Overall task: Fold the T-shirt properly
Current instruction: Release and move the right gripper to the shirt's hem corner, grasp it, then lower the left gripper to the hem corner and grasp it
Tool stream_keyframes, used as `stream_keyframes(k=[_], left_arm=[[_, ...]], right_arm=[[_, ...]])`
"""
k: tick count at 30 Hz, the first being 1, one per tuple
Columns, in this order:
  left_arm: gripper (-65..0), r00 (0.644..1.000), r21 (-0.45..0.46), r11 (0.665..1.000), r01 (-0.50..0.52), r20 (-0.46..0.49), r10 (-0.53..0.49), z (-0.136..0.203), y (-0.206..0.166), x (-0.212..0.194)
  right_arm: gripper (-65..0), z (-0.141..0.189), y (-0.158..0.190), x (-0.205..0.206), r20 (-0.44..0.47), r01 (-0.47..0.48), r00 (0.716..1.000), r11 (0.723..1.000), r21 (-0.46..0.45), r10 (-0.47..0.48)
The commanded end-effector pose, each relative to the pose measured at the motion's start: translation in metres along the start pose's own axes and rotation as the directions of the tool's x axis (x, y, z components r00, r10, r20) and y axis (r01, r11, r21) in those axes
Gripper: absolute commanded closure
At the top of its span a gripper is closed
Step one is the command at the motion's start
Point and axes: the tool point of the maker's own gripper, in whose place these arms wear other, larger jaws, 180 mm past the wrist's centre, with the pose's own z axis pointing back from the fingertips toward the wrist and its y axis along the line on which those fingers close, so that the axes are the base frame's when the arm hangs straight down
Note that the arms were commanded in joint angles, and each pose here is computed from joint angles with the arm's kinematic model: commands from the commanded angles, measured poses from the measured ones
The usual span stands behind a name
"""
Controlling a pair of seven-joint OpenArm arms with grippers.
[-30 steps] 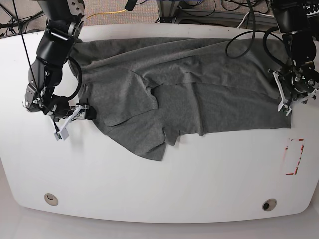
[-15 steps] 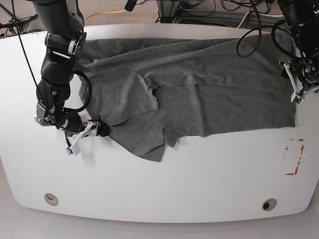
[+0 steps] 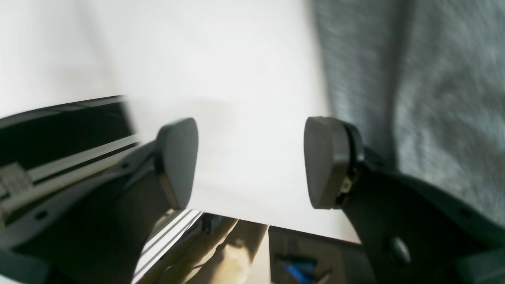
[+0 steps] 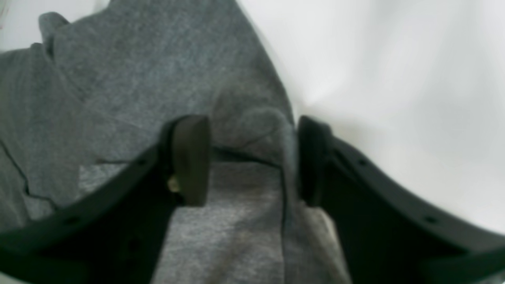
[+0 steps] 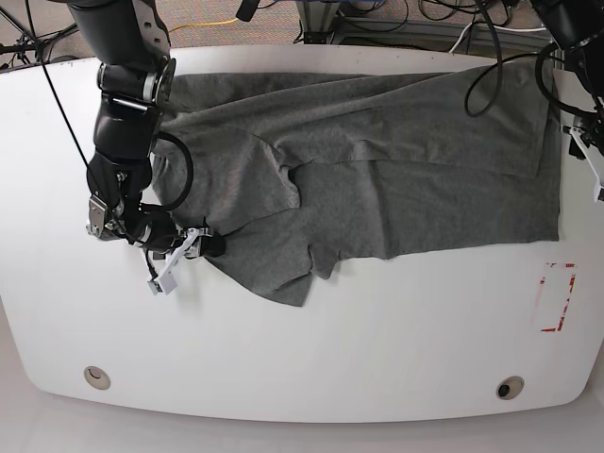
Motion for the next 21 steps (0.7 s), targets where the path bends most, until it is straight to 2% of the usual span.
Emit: stream_keyframes(k=[1,3,6,7,13,21], left_arm=[[-39.3,0.997,0.078,0.995,-0.057,0.061,0.052,0.014,0.032,0.018],[-39.4,0.992,0.082,0.991,-0.106,0.078,0.099,0.014,0.039,0.021],[-39.7,0.986,0.069,0.986,-0.149,0.091,0.143,0.009,0.043,0.026],[-40.0,0.984,0.056,0.986,-0.158,0.095,0.153,0.006,0.042,0.029],[-50.7,0.97,-0.032,0.977,-0.212,0.113,0.215,-0.015,0.034,0.054],[-51.0,0.923,-0.192,0.934,-0.3,0.187,0.335,-0.047,0.008,0.089]], right_arm=[[-23.3,0.004,-0.002,0.011,0.005,-0.019,1.0,1.0,-0.011,0.019],[-17.4,0.004,-0.002,0.011,0.005,-0.019,1.0,1.0,-0.011,0.019],[-2.9,0.005,-0.003,0.011,0.005,-0.019,1.0,1.0,-0.012,0.019],[0.0,0.005,-0.003,0.011,0.005,-0.019,1.0,1.0,-0.014,0.019],[0.0,0.009,-0.007,0.011,0.004,-0.022,1.0,0.999,-0.024,0.022],[0.0,0.021,-0.023,0.01,0.002,-0.022,1.0,0.998,-0.057,0.022]])
